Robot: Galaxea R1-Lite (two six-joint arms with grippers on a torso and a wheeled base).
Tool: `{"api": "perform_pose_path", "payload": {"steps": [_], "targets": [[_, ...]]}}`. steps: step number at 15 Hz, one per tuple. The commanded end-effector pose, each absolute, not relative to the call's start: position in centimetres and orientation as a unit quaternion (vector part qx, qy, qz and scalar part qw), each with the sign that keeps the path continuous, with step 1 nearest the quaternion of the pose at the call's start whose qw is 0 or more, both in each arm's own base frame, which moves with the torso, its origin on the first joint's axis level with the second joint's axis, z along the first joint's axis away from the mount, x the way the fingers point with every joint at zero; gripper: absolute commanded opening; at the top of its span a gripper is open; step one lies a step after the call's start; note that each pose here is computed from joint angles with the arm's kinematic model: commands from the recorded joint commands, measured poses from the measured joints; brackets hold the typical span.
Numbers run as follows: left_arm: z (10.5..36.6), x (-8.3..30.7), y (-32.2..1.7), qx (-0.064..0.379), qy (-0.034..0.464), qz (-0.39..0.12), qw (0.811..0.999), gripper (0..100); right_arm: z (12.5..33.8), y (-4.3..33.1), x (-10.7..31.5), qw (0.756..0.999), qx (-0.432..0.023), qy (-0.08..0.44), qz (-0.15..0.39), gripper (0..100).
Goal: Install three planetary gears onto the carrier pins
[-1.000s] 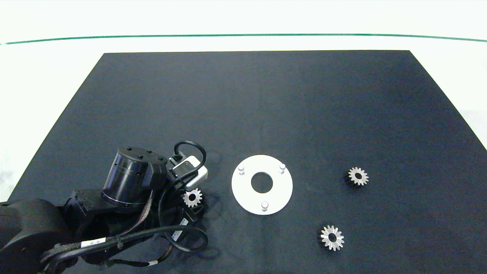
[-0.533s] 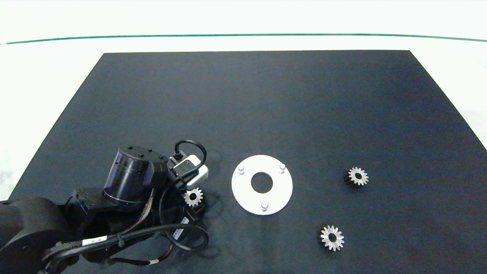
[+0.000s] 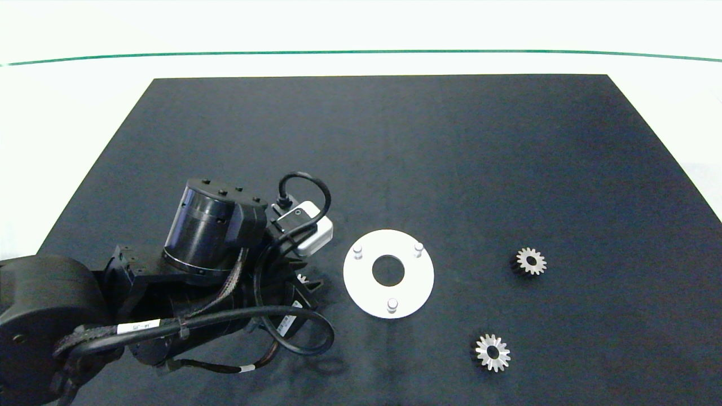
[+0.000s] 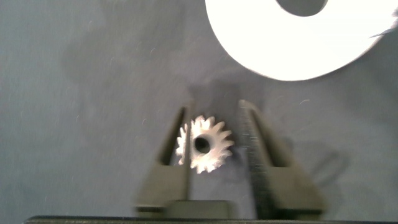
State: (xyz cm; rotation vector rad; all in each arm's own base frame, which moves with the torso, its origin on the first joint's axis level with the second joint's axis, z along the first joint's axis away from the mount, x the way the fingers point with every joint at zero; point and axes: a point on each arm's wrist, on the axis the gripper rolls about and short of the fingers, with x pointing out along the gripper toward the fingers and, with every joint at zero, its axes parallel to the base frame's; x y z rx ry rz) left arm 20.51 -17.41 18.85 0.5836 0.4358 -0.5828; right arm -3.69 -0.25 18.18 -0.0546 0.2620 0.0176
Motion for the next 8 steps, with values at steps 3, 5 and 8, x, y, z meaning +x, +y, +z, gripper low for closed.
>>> {"api": "perform_pose_path", "payload": {"steps": [3,5,8], "targets": [[19.79,20.44,-17.66,0.277,0.195,-0.283,0.897,10,18.14,-0.26,-3.70,0.991,-0.028,0.132,0.010,100],[19.99,20.35,-17.52,0.276,0.193,-0.282,0.898,100,18.10,-0.26,-3.71,0.991,-0.028,0.132,0.010,100],[19.91,20.17,-17.26,0.276,0.196,-0.281,0.898,100,18.08,-0.26,-3.75,0.991,-0.028,0.132,0.010,100]]}}
